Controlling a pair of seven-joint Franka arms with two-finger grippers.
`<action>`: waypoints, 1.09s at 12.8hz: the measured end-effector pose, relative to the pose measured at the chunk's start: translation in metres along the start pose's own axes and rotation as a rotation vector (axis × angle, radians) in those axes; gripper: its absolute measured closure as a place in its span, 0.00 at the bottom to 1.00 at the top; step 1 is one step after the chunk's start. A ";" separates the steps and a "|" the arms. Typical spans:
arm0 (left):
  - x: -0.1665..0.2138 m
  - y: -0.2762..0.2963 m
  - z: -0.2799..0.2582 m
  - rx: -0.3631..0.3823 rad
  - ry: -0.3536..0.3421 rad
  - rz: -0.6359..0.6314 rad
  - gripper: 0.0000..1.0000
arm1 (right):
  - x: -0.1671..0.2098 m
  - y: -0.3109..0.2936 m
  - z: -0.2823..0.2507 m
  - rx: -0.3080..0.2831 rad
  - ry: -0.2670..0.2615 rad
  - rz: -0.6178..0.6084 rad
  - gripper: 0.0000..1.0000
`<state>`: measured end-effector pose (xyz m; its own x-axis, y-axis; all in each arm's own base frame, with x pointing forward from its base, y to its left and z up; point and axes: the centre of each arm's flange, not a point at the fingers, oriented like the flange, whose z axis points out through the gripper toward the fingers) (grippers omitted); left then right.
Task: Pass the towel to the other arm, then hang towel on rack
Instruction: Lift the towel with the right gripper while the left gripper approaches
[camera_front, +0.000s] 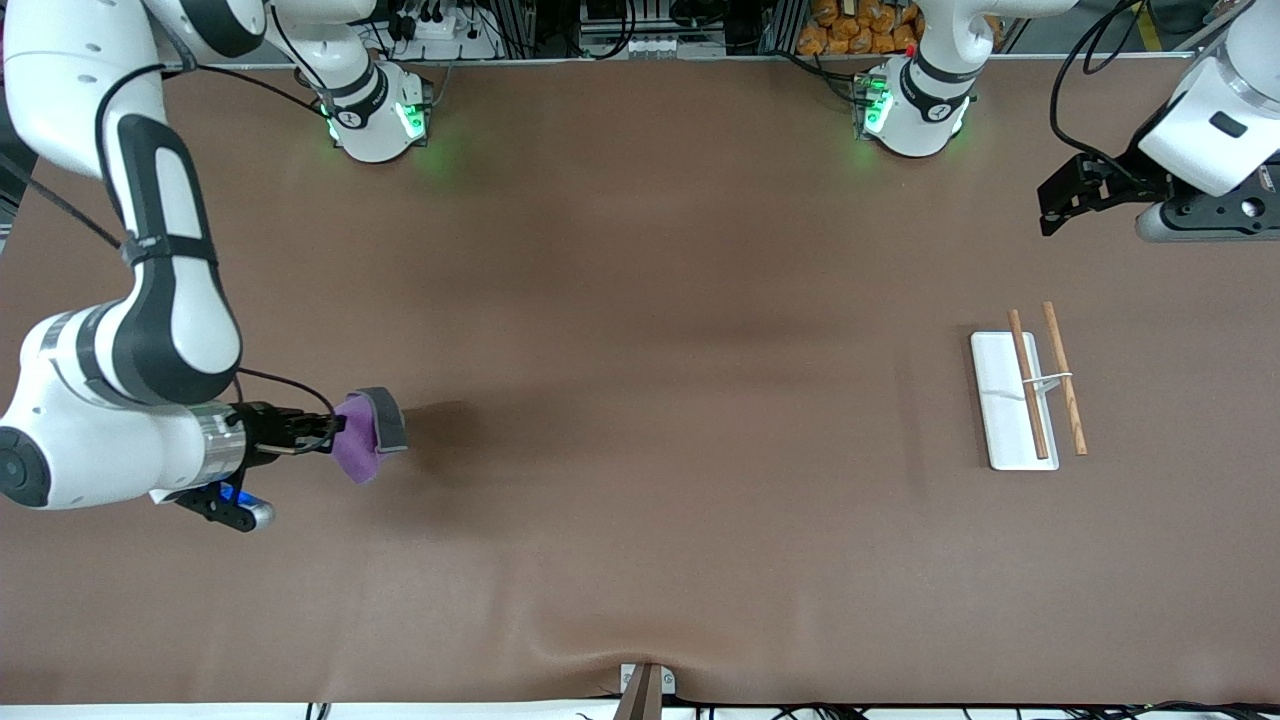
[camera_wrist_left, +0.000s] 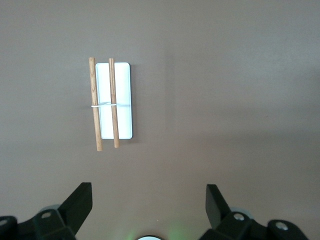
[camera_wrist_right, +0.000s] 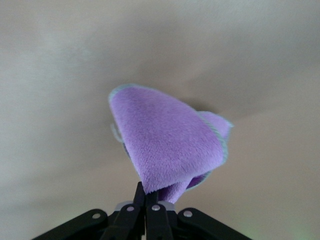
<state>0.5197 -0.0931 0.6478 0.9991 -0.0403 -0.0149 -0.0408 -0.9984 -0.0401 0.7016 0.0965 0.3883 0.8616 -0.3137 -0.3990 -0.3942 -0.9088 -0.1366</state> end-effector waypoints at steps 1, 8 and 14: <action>0.000 0.002 0.000 0.000 0.000 0.003 0.00 | -0.013 -0.017 -0.004 0.024 -0.005 0.049 0.98; 0.004 0.015 0.010 0.004 -0.018 0.024 0.00 | -0.097 -0.120 -0.041 0.174 -0.051 0.372 0.98; 0.018 0.053 0.023 -0.009 0.022 0.011 0.00 | -0.158 -0.197 -0.062 0.382 -0.088 0.684 0.98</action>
<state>0.5350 -0.1459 0.6227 0.9986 -0.0522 0.0069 -0.0520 -0.9982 -0.0308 0.6630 0.3081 0.5348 0.3664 -0.7317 -0.5748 -0.9238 -0.3598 -0.1308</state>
